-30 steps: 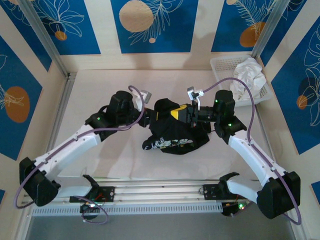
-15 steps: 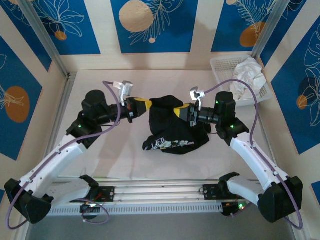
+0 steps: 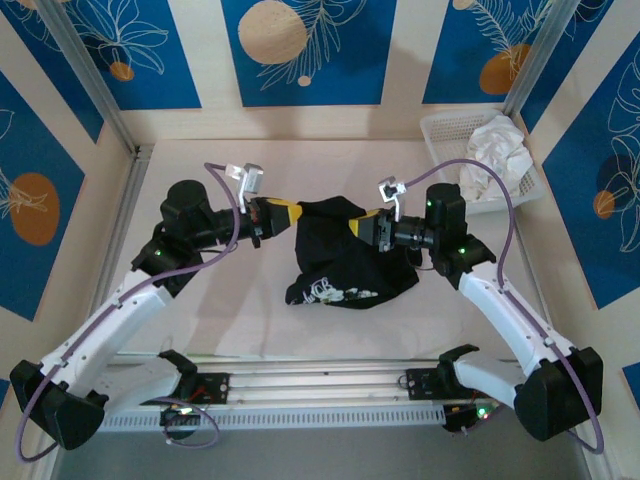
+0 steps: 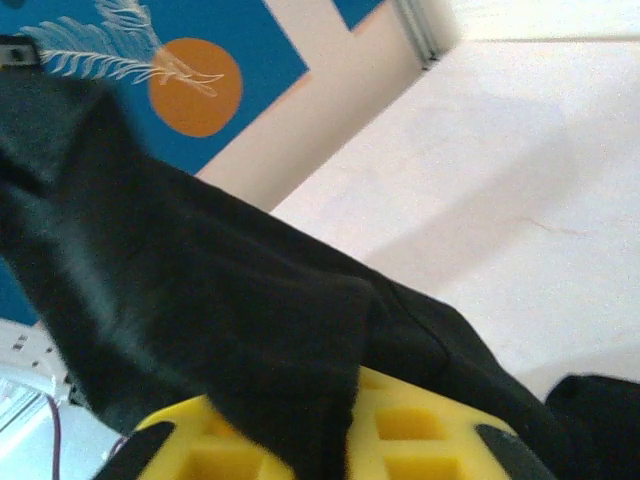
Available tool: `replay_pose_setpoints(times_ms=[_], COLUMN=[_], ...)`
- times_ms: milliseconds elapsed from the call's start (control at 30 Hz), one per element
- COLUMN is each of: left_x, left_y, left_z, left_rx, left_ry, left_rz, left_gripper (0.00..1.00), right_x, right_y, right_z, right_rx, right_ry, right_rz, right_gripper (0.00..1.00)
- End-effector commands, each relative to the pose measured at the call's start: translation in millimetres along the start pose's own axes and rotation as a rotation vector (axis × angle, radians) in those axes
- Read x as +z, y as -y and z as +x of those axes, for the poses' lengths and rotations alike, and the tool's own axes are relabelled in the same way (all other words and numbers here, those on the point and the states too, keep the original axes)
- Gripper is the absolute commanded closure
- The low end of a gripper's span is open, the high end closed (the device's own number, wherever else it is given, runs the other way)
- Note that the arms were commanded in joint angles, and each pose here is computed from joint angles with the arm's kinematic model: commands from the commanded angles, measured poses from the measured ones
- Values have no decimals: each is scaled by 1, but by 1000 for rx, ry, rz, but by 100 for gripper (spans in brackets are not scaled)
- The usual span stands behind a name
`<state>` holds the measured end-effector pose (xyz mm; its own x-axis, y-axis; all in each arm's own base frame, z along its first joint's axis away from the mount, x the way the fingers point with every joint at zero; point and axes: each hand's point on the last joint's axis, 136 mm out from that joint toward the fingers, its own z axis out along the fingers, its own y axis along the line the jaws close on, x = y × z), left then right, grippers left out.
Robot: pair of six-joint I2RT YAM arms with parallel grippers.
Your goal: Fold the inside-out t-shirt
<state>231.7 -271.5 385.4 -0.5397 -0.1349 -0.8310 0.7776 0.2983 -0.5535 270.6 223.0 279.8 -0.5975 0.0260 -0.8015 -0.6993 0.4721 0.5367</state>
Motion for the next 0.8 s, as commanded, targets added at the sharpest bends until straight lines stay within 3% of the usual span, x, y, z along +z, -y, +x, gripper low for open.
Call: replay_pose_setpoints(times_ms=[0,200,333,567,667,767], left_x=[3,6,7,9,9,9], left_y=[-3,-6,-9,-13,-12,-12], left_z=[3,2,3,5,5,7], left_rx=[15,8,1,-6,-4,-2], left_ry=[-11,-13,-16,-27,-29,-37], left_rz=[17,14,2,-9,-9,-3], left_gripper=[100,100,100,100,100,100], right_x=[-5,-24,-27,-7,8,25], right_y=[29,31,-4,-95,-105,-94], right_z=[2,-2,-3,20,22,13], right_rx=[62,-19,-196,-464,-508,-492], right_ry=[-35,-12,16,-20,-45,-54], right_rz=[196,321,252,-106,-140,-73], right_gripper=[74,62,59,69,73,78])
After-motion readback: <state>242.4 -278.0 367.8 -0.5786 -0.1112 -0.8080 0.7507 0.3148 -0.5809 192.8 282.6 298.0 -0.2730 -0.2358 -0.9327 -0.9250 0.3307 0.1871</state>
